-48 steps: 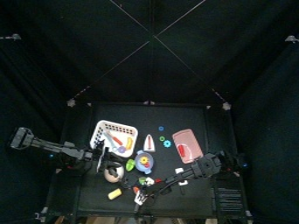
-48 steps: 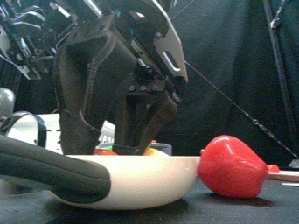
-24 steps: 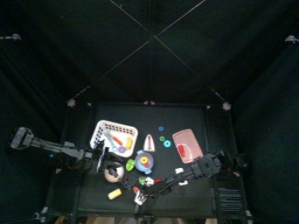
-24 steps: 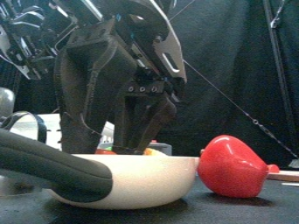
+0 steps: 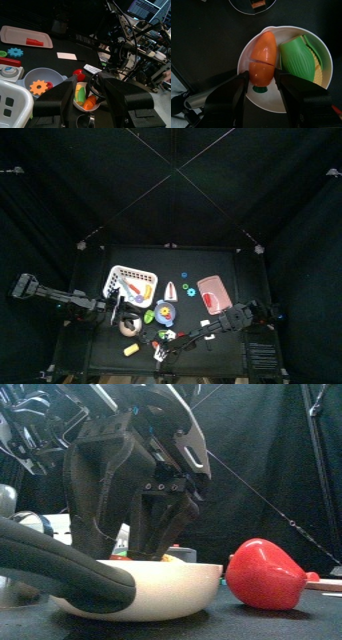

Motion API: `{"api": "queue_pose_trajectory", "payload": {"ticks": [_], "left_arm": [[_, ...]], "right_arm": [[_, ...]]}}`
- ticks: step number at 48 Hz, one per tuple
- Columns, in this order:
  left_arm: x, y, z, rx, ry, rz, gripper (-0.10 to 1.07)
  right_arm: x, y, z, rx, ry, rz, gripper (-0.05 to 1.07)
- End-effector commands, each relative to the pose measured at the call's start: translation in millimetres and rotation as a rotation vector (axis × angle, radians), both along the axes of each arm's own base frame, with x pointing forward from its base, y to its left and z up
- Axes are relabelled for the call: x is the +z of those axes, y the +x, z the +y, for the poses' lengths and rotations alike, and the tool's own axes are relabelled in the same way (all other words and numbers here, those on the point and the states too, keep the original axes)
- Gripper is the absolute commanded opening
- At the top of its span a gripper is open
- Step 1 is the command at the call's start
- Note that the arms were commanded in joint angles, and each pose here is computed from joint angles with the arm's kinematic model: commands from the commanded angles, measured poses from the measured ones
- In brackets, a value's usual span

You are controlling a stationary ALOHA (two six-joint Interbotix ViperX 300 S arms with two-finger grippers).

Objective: Grab carrot

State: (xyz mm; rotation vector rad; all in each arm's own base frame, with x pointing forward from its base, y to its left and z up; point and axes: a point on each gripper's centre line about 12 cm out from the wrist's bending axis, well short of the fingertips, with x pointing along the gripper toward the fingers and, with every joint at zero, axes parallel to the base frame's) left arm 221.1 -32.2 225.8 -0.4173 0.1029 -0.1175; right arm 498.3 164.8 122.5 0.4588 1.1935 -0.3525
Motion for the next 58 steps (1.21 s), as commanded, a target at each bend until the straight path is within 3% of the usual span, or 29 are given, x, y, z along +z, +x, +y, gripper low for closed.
{"api": "queue_pose_trajectory", "payload": {"ticks": [1,12,31,58], "left_arm": [[4.0,1.9,-0.6,-0.002,0.0,-0.012,0.79],[4.4,1.7,-0.6,-0.002,-0.001,-0.014,0.79],[4.4,1.7,-0.7,-0.002,0.002,-0.014,0.79],[4.4,1.7,-0.7,-0.002,0.002,-0.014,0.79]], "right_arm": [[29.7,2.7,-1.8,-0.003,0.018,-0.057,0.75],[33.2,2.1,-1.7,-0.003,0.023,-0.062,0.58],[53.5,-6.4,-5.8,-0.001,-0.007,-0.047,0.58],[54.2,-12.8,-3.3,0.012,-0.01,-0.046,0.58]]}}
